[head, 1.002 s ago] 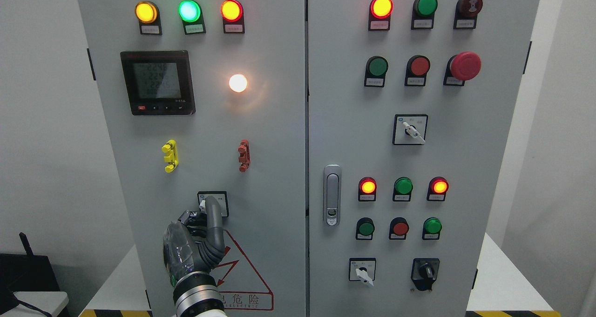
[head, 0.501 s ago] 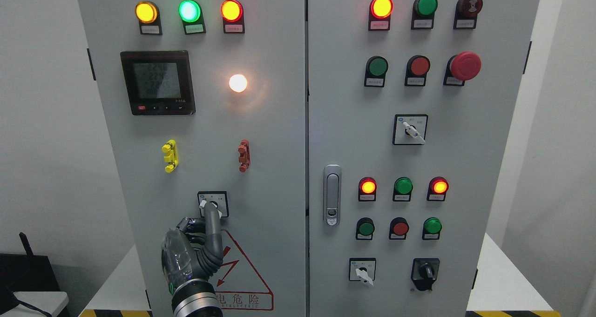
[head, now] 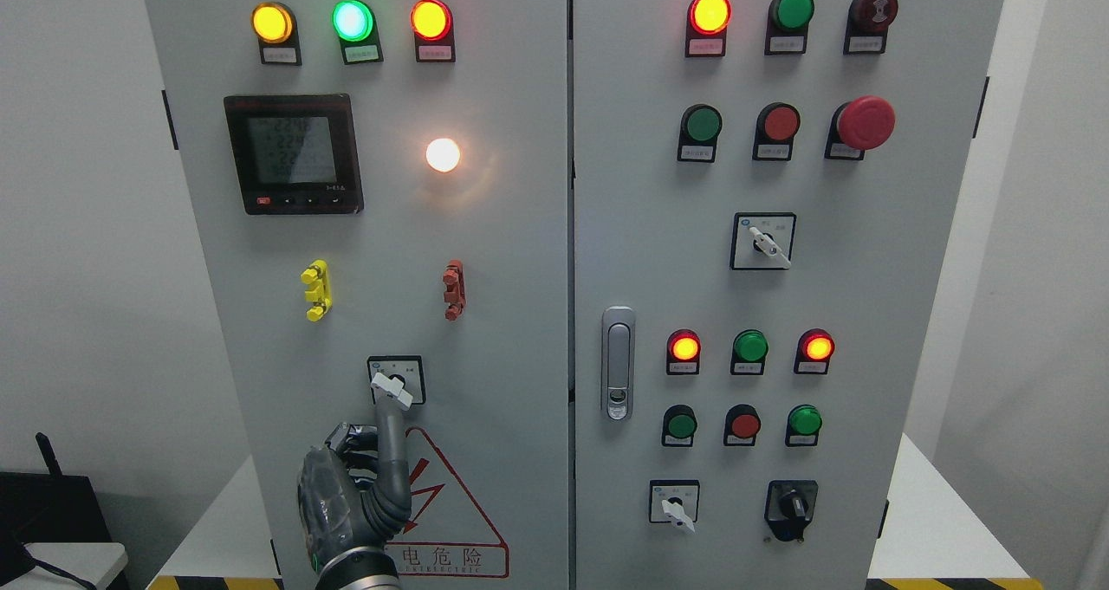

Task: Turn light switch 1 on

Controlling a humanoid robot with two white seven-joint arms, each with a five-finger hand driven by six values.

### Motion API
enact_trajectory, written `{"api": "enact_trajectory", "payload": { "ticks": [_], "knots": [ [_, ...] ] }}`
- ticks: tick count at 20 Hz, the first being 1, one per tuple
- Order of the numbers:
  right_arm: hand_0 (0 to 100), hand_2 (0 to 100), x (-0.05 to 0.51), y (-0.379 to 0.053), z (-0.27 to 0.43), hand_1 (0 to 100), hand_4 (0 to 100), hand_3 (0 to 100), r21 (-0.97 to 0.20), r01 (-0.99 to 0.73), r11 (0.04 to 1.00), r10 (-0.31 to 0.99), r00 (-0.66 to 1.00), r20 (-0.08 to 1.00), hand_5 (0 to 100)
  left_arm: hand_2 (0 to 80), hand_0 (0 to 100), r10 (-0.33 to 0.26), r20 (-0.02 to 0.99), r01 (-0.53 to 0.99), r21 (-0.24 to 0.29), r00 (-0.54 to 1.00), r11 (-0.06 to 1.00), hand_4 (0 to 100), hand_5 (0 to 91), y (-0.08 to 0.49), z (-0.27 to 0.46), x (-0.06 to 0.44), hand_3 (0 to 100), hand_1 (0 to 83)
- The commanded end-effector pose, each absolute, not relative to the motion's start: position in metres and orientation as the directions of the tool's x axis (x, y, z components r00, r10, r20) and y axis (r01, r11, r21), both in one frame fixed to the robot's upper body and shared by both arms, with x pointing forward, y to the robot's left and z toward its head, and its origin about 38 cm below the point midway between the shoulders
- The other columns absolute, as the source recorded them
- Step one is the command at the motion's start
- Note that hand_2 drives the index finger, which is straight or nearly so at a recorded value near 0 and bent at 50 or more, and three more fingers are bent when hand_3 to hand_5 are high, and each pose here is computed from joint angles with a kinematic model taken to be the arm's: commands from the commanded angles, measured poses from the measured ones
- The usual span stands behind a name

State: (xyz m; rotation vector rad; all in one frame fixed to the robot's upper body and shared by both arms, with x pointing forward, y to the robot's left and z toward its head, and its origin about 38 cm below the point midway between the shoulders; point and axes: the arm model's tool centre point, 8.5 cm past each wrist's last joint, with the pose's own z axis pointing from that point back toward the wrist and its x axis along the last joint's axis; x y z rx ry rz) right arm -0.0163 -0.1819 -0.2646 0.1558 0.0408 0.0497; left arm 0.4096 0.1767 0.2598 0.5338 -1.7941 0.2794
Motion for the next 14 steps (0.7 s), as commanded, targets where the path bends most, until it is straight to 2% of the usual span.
{"api": "enact_trajectory", "payload": {
  "ticks": [1,3,5,6,8,11,13,14],
  "knots": [
    [12,0,-0.016,-0.182,-0.265,39,0,0,0.157,-0.030,0.987,0.036,0.999,-0.037,0,65.5,27,-0.198,0.962,-0.495,0.081,-0.189,0.865,77,69.2,0.192,0.204,0.380,73,18.3],
    [12,0,-0.016,-0.182,-0.265,39,0,0,0.157,-0.030,0.987,0.036,0.999,-0.037,0,65.8,26,-0.180,0.967,-0.505,0.066,-0.180,0.860,78,67.3,0.206,0.178,0.365,74,18.8],
    [12,0,-0.016,-0.182,-0.265,39,0,0,0.157,-0.030,0.987,0.036,0.999,-0.037,0,65.8,25,-0.145,0.976,-0.515,0.044,-0.159,0.856,78,57.9,0.220,0.149,0.348,76,19.1],
    [12,0,-0.016,-0.182,-0.265,39,0,0,0.157,-0.030,0.987,0.036,0.999,-0.037,0,64.9,25,-0.135,0.981,-0.531,0.040,-0.141,0.847,78,56.0,0.231,0.134,0.338,78,19.2],
    [12,0,-0.016,-0.182,-0.265,39,0,0,0.157,-0.030,0.987,0.036,0.999,-0.037,0,59.8,25,-0.129,0.989,-0.575,0.062,-0.077,0.816,78,47.5,0.257,0.102,0.316,79,19.2],
    [12,0,-0.016,-0.182,-0.265,39,0,0,0.157,-0.030,0.987,0.036,0.999,-0.037,0,55.6,26,-0.125,0.992,-0.625,0.118,0.033,0.772,79,45.0,0.305,0.055,0.278,79,19.4],
    [12,0,-0.016,-0.182,-0.265,39,0,0,0.157,-0.028,0.987,0.034,0.999,-0.037,0,50.1,26,-0.117,0.990,-0.651,0.141,0.081,0.746,76,41.5,0.337,0.033,0.254,74,19.4],
    [12,0,-0.016,-0.182,-0.265,39,0,0,0.157,-0.030,0.987,0.036,0.999,-0.037,0,45.8,26,-0.115,0.988,-0.661,0.156,0.105,0.734,71,36.9,0.352,0.022,0.243,70,19.3]
  ]
}}
